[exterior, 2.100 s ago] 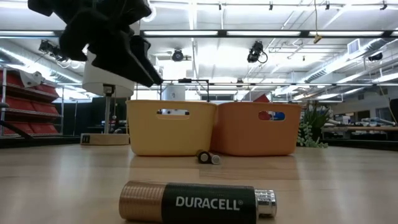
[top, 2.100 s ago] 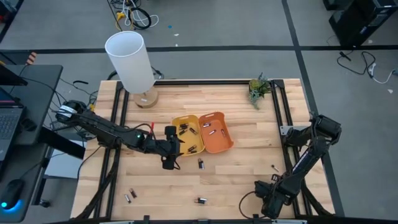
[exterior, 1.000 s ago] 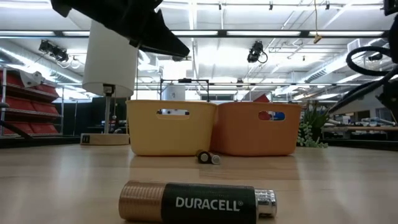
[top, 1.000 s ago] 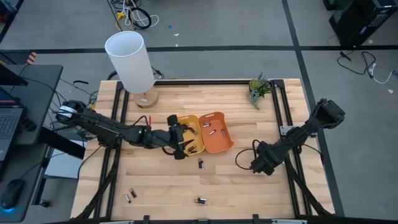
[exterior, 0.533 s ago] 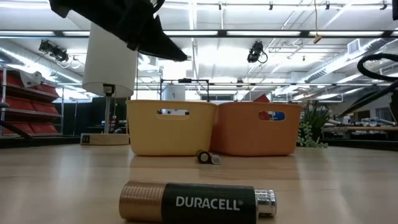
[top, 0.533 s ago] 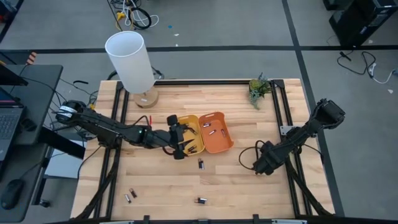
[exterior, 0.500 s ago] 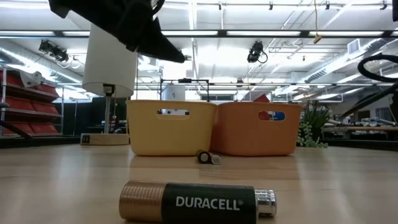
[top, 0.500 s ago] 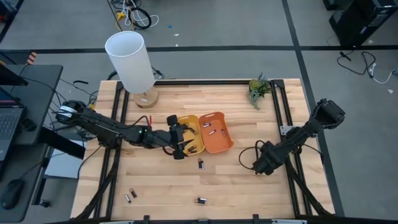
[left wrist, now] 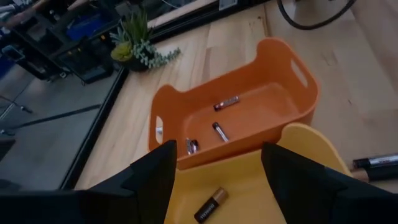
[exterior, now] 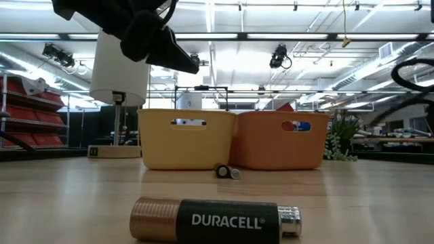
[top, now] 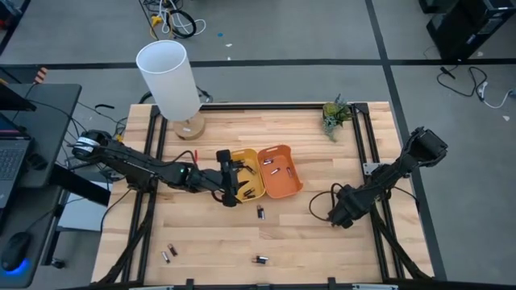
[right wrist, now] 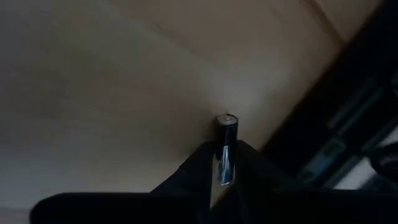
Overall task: Sort batteries
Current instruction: Put the bottom right silver battery into the orange bin
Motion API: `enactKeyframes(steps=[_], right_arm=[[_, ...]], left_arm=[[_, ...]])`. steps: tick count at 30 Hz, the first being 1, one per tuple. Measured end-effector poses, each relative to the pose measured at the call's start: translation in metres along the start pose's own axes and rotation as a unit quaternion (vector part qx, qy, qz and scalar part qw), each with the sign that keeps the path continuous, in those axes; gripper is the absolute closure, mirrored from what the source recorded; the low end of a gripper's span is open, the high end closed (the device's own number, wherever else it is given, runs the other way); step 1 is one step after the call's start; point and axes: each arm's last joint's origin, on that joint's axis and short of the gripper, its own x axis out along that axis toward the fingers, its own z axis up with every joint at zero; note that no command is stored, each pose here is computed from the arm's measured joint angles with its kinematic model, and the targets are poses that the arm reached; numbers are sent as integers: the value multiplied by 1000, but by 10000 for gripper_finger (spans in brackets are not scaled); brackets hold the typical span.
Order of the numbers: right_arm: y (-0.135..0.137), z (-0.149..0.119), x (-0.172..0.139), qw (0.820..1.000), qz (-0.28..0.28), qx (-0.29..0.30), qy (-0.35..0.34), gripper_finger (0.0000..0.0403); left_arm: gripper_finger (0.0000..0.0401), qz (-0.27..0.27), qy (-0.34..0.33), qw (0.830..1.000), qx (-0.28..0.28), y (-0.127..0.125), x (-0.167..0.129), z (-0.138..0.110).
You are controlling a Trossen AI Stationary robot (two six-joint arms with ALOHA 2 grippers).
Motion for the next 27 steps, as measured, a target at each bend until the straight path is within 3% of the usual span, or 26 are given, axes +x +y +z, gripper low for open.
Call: enactKeyframes(steps=[5,10,14,22,27], right_arm=[[13,-1,-14,998,49,1,-49,390],[31,0,-37,981,116,7,-152,389],[43,4,-62,955,167,9,-247,396],[57,27,-123,900,217,-3,-377,400],[57,49,-156,875,209,-29,-435,401]], left_arm=[[148,0,1,1000,0,0,0,0],[148,-36,3,999,-18,-2,0,-1],[148,-98,-7,995,-5,-6,-1,-1],[148,-101,1,995,24,-5,-2,-3],[148,-101,35,993,42,-6,-3,-10]])
